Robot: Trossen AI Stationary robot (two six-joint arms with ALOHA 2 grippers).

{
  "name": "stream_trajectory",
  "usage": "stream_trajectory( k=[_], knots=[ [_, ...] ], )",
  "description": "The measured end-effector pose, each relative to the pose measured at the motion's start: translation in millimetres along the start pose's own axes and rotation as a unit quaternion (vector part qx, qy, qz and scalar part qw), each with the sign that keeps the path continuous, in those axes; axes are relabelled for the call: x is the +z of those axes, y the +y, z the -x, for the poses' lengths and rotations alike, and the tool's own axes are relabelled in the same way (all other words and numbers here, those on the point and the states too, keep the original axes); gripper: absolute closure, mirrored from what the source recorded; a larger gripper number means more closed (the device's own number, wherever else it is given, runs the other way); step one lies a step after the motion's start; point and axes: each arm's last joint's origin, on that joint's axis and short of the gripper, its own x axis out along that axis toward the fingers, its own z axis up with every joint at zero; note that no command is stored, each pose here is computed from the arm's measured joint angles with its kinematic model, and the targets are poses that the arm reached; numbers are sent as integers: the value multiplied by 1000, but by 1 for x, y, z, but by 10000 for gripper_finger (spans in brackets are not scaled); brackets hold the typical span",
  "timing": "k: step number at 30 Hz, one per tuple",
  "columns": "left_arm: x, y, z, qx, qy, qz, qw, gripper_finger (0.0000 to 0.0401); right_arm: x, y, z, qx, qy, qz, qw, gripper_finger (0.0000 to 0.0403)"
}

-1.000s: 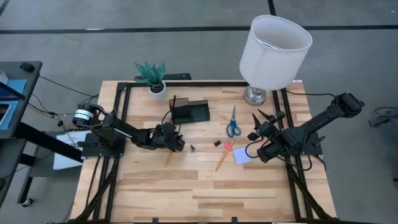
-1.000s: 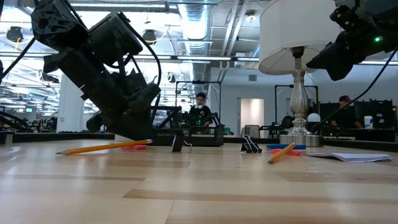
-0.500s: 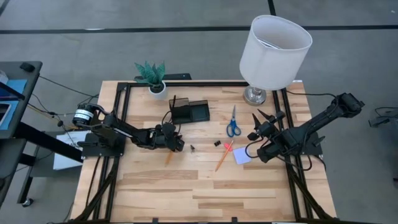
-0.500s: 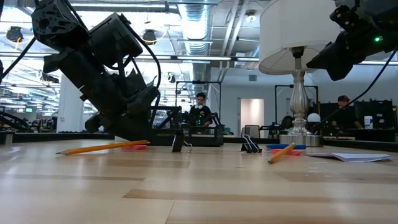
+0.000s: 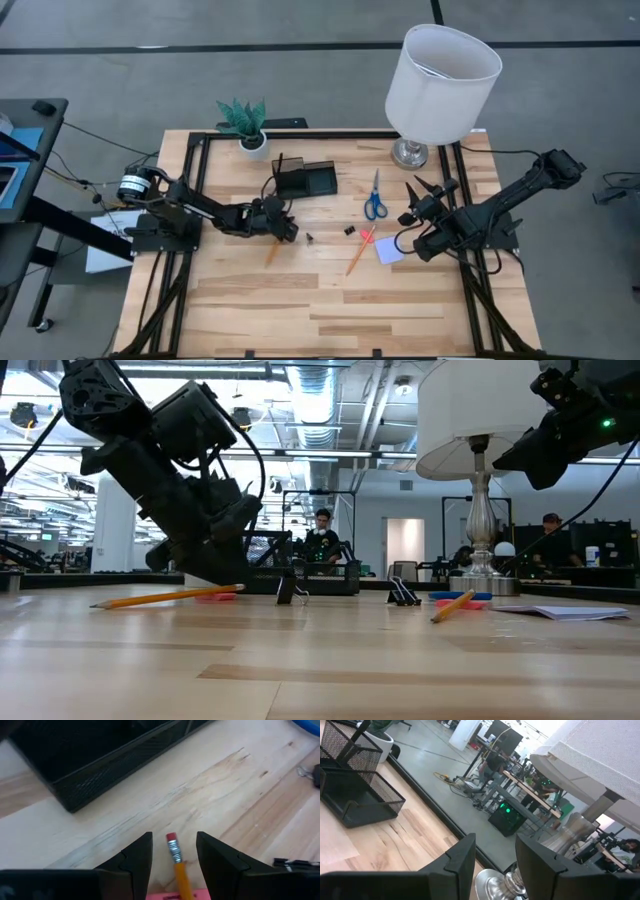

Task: Pick and place office supplies into organizer
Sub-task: Put the left yellow pencil into the black desk organizer

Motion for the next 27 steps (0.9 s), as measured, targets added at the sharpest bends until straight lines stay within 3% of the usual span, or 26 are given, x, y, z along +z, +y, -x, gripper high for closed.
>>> stream_trajectory(
  k=[27],
  knots=[
    [2, 2, -1, 7, 18, -8, 1000, 257, 0, 0, 0, 0, 1, 3, 1000, 270]
  ],
)
